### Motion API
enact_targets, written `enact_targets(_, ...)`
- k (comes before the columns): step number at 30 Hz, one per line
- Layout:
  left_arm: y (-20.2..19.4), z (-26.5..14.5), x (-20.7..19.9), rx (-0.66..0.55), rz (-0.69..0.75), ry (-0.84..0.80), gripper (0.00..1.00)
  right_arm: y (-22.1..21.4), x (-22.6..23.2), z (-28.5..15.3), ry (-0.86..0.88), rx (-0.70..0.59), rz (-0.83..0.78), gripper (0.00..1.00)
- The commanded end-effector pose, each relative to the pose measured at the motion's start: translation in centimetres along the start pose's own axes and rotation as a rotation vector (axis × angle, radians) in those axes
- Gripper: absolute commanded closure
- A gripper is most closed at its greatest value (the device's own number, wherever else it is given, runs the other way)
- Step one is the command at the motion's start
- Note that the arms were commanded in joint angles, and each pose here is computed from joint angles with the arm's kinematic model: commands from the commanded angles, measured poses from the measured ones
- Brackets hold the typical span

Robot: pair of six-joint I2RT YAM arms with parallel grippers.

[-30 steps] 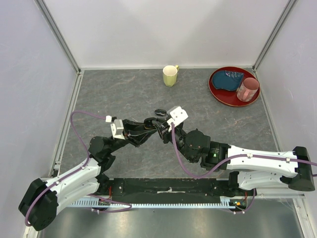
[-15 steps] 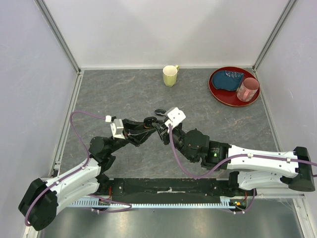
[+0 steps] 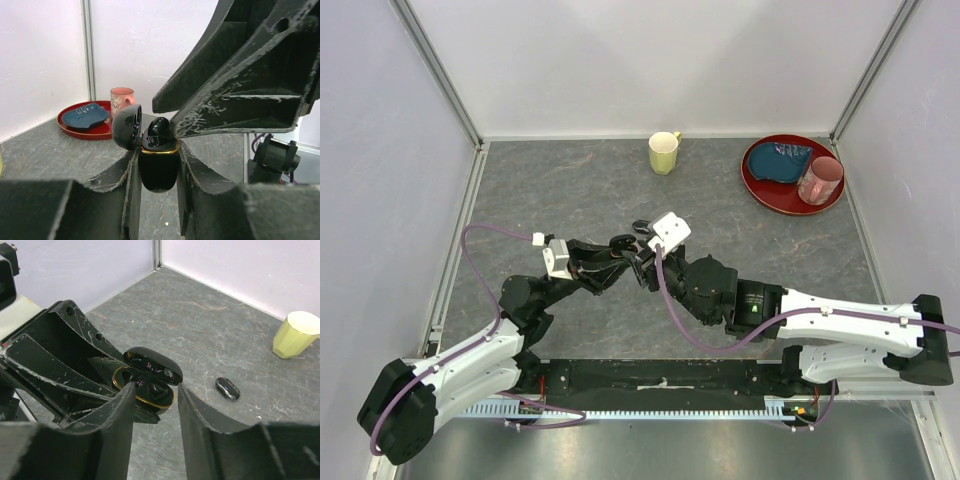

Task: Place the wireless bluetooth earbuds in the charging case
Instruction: Place the earbud in the charging case, then pick up the earbud from the center of the board.

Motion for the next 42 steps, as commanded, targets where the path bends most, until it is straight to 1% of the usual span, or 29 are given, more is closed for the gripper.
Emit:
enact_targets(1,2.5,0.3,0.1,-0.100,0.037,0.018,0.98,1.0,0.4,-0.5,0.002,0.017,0.072,0.45)
enact_targets(3,2.4,0.3,0.1,-0.098,0.035,0.015,0.98,1.7,0.2,-0.7,-0.004,-0.006,0.113,0.33)
enact_targets(4,2.3,0.3,0.1,-0.096,0.033,0.018,0.98,2.0,0.1,-0.9,-0.008,-0.015,0.126,0.26)
enact_targets(6,2.3,0.3,0.2,-0.094,0.032,0.018,0.98,3.0,-0.5,-1.4,-0.031,-0.045,0.177,0.20)
enact_targets(7,2.2,0.3,0.1,-0.092,0.030,0.017,0.98,3.5,-0.8,-1.6,-0.042,-0.059,0.200,0.14)
enact_targets(8,2.2,0.3,0.1,-0.092,0.030,0.015,0.98,4.4,-1.3,-2.1,-0.049,-0.085,0.226,0.12)
enact_targets(9,2.2,0.3,0.2,-0.092,0.031,0.017,0.98,5.2,-1.8,-2.3,-0.069,-0.107,0.259,0.08)
enact_targets(12,2.1,0.2,0.1,-0.088,0.030,0.017,0.98,7.2,-4.1,-3.6,-0.137,-0.170,0.323,0.02)
enact_targets(14,2.1,0.2,0.1,-0.088,0.030,0.015,0.98,8.1,-5.5,-4.4,-0.168,-0.193,0.350,0.02)
enact_targets(17,2.1,0.1,0.1,-0.087,0.032,0.017,0.98,8.5,-7.8,-4.5,-0.236,-0.164,0.361,0.02)
enact_targets(18,2.1,0.1,0.1,-0.087,0.035,0.017,0.98,8.1,-9.4,-4.5,-0.298,-0.135,0.351,0.02)
enact_targets(19,2.1,0.1,0.1,-0.085,0.037,0.019,0.98,7.9,-10.0,-4.3,-0.313,-0.117,0.380,0.02)
enact_targets(20,2.1,0.1,0.1,-0.082,0.039,0.017,0.98,6.8,-10.7,-4.3,-0.333,-0.066,0.373,0.02)
enact_targets(21,2.1,0.1,0.0,-0.083,0.040,0.015,0.98,6.6,-12.7,-4.2,-0.394,-0.058,0.392,0.02)
enact_targets(22,2.1,0.1,0.0,-0.080,0.041,0.011,0.98,5.8,-13.4,-4.0,-0.406,-0.024,0.407,0.02)
enact_targets(23,2.1,0.1,0.0,-0.075,0.042,0.010,0.98,4.0,-14.4,-4.2,-0.461,0.049,0.443,0.02)
enact_targets(24,2.2,0.1,-0.1,-0.077,0.045,0.006,0.98,3.3,-16.9,-4.3,-0.553,0.075,0.470,0.02)
enact_targets(26,2.2,0.0,-0.1,-0.075,0.047,0.007,0.98,-0.5,-18.2,-4.4,-0.607,0.246,0.504,0.02)
enact_targets(27,2.2,0.0,-0.2,-0.071,0.045,0.008,0.98,-1.9,-20.0,-4.8,-0.664,0.290,0.530,0.02)
enact_targets(28,2.3,-0.1,-0.2,-0.074,0.049,0.007,0.98,-3.4,-20.6,-4.9,-0.688,0.345,0.555,0.02)
enact_targets(29,2.3,-0.1,-0.2,-0.073,0.051,0.008,0.98,-5.8,-20.4,-5.3,-0.673,0.426,0.603,0.03)
enact_targets(31,2.3,-0.3,-0.3,-0.069,0.054,0.012,0.98,-7.7,-21.7,-6.3,-0.717,0.455,0.679,0.05)
enact_targets(32,2.4,-0.4,-0.3,-0.068,0.055,0.016,0.98,-9.7,-22.2,-7.1,-0.745,0.497,0.723,0.07)
enact_targets(33,2.3,-0.4,-0.3,-0.063,0.055,0.017,0.98,-10.4,-22.4,-7.4,-0.764,0.498,0.762,0.11)
enact_targets(35,2.5,-0.6,-0.3,-0.071,0.059,0.026,0.98,-12.7,-23.1,-8.5,-0.824,0.546,0.804,0.13)
enact_targets(40,2.4,-0.8,-0.2,-0.067,0.055,0.032,0.98,-16.1,-23.1,-8.9,-0.863,0.640,0.908,0.15)
enact_targets(42,2.3,-0.7,-0.2,-0.066,0.051,0.031,0.98,-17.1,-23.1,-8.8,-0.872,0.685,0.904,0.16)
Point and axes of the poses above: each gripper's point midway between its finger pads, its own z axis out along the fingers, its own x axis along the line the jaws close on, y = z × x, the point moved 4 cm from there along -z, back along the fingers, and after that the axes turned 1 degree about z, right-handed, at the moved point
